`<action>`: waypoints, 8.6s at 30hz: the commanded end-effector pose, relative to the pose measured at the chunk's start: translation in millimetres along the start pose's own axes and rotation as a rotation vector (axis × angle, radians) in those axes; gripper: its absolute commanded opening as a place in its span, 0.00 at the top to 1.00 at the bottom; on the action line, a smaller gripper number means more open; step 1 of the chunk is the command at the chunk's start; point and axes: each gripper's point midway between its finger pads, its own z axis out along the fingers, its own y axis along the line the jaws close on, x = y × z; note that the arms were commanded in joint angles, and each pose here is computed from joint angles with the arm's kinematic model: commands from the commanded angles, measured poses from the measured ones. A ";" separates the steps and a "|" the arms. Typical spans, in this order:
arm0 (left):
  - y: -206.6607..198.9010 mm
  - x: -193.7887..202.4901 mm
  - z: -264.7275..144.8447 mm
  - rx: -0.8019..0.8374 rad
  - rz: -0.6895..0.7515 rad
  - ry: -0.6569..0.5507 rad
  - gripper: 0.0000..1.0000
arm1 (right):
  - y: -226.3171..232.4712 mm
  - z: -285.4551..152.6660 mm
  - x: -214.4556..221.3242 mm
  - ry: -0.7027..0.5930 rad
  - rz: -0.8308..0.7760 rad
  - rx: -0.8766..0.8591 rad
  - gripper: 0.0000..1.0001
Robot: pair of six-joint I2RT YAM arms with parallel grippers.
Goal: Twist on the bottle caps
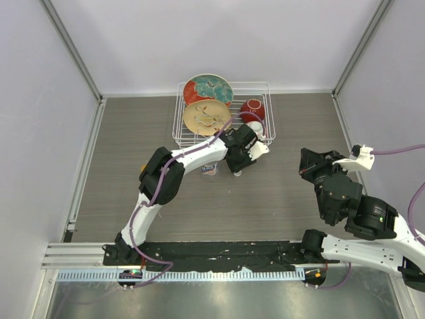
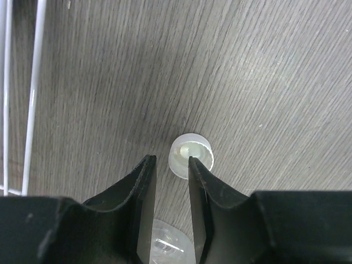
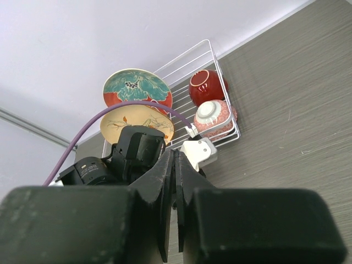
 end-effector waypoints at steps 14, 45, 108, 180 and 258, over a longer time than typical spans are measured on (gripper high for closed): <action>-33.3 7.2 0.1 0.161 -0.045 -0.022 1.00 | 0.8 2.1 1.4 -0.017 0.024 0.005 0.89; 8.2 -126.5 -442.3 -0.466 -0.046 -1.062 1.00 | 184.8 -21.3 28.0 0.261 0.137 -0.551 0.32; -38.2 -30.1 -403.4 -0.514 0.107 -1.329 1.00 | 250.6 -8.8 92.6 0.630 0.855 -0.893 0.57; 9.6 25.5 -242.8 -0.262 -0.499 -1.079 0.00 | 158.0 21.6 -10.1 0.148 0.018 -0.477 0.89; -141.8 36.6 -97.4 0.335 0.046 0.085 0.17 | 132.5 11.6 -24.0 0.129 -0.108 -0.442 0.90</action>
